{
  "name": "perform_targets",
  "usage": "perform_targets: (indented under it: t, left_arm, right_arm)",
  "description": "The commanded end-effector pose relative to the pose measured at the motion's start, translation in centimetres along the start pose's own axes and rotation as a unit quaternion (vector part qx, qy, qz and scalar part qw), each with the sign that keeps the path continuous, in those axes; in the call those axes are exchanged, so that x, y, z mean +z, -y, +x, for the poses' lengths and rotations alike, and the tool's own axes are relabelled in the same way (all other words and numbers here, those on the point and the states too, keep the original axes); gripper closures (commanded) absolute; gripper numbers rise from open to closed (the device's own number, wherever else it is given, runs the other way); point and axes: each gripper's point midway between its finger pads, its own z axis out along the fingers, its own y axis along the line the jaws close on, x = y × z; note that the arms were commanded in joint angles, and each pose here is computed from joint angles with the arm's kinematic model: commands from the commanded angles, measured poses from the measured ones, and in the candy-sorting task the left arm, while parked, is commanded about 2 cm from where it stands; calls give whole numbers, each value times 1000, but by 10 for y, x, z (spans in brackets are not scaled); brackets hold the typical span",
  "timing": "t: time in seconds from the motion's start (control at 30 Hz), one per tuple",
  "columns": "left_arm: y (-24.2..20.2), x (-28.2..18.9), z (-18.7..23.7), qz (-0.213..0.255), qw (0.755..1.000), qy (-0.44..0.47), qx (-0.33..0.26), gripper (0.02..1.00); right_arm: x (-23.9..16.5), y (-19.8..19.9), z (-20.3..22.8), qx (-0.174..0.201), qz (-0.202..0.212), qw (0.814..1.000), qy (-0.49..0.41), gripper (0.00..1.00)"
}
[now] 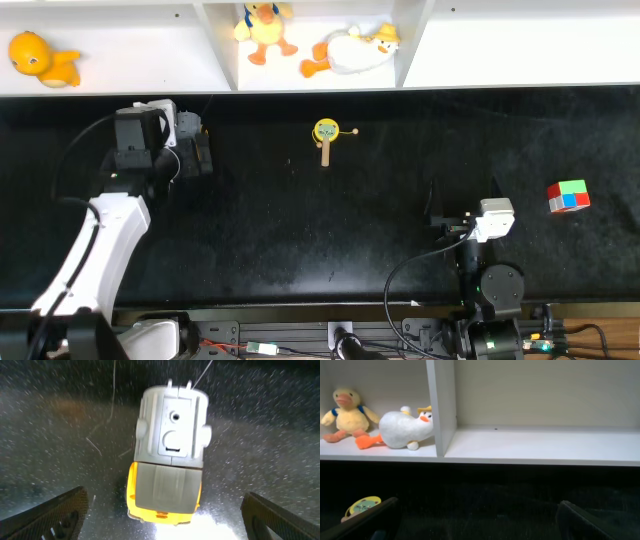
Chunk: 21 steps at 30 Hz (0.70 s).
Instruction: Store Toys
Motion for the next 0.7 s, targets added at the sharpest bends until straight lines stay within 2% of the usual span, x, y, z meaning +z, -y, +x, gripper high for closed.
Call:
perform_targets:
  t: [0.03, 0.17, 0.2, 0.33, 0.57, 0.7]
  left_arm:
    - [2, 13, 9, 2, 1000, -18, -5, 47]
    - [2, 23, 5, 3, 1000, -12, -5, 71]
    - [2, 25, 4, 3, 1000, -10, -5, 102]
    - [1, 28, 3, -3, 1000, -7, -3, 380]
    - [-4, 28, 2, -17, 1000, -5, -1, 634]
    - [-4, 28, 2, -17, 1000, -5, -1, 700]
  right_arm:
    - [1, -2, 6, -1, -6, 1000, -6, 5]
    - [1, -2, 6, -1, -6, 1000, -6, 5]
    - [1, -2, 6, -1, -6, 1000, -6, 5]
    - [1, -2, 6, -1, -6, 1000, -6, 7]
    - [1, -2, 6, -1, -6, 1000, -6, 7]
    - [1, -2, 6, -1, -6, 1000, -6, 5]
